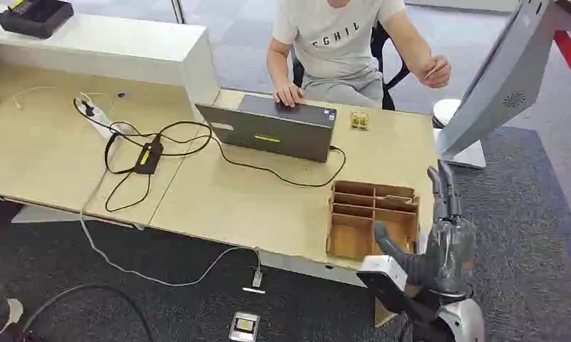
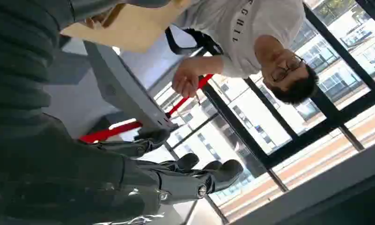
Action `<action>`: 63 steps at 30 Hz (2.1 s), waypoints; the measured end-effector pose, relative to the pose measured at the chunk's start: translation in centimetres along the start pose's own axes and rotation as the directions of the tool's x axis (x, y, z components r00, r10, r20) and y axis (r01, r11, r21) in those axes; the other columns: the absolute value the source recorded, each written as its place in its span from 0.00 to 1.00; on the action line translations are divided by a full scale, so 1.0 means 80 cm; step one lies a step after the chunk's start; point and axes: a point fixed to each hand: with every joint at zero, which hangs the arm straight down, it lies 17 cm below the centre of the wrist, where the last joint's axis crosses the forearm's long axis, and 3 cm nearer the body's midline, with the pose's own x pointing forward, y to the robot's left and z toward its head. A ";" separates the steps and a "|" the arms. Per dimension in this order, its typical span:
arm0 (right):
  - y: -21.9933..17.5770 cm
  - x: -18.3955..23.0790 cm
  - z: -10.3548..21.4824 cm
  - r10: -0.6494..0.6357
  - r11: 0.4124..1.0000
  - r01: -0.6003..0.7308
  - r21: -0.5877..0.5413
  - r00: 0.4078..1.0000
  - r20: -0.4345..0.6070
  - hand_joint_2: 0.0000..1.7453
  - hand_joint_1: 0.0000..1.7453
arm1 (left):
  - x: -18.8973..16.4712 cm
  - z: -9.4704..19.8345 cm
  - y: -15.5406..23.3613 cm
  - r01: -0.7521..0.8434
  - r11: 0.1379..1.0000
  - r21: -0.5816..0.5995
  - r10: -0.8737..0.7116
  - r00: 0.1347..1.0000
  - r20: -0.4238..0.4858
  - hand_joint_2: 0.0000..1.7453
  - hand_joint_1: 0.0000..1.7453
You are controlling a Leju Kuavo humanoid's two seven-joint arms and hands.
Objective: Pass the card to the sensor for recognition and then transmit it.
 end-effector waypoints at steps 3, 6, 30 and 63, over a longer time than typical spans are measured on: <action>-0.004 0.007 -0.035 0.109 0.994 -0.108 -0.013 0.992 0.064 1.00 0.00 | -0.001 -0.002 -0.003 -0.018 1.000 -0.002 0.018 1.000 0.001 1.00 0.00; -0.004 0.010 -0.071 0.199 0.980 -0.197 -0.027 0.974 0.106 1.00 0.00 | -0.004 -0.003 -0.007 -0.032 0.999 -0.006 0.032 0.999 0.000 1.00 0.00; 0.090 -0.062 -0.242 0.739 0.608 -0.759 0.234 0.648 0.181 1.00 0.00 | -0.026 0.000 0.006 -0.109 0.993 0.053 0.114 0.988 -0.100 1.00 0.00; 0.109 -0.197 -0.202 0.826 0.396 -0.806 0.440 0.522 0.212 1.00 1.00 | -0.016 -0.006 0.010 -0.098 0.993 0.059 0.102 0.992 -0.072 1.00 0.00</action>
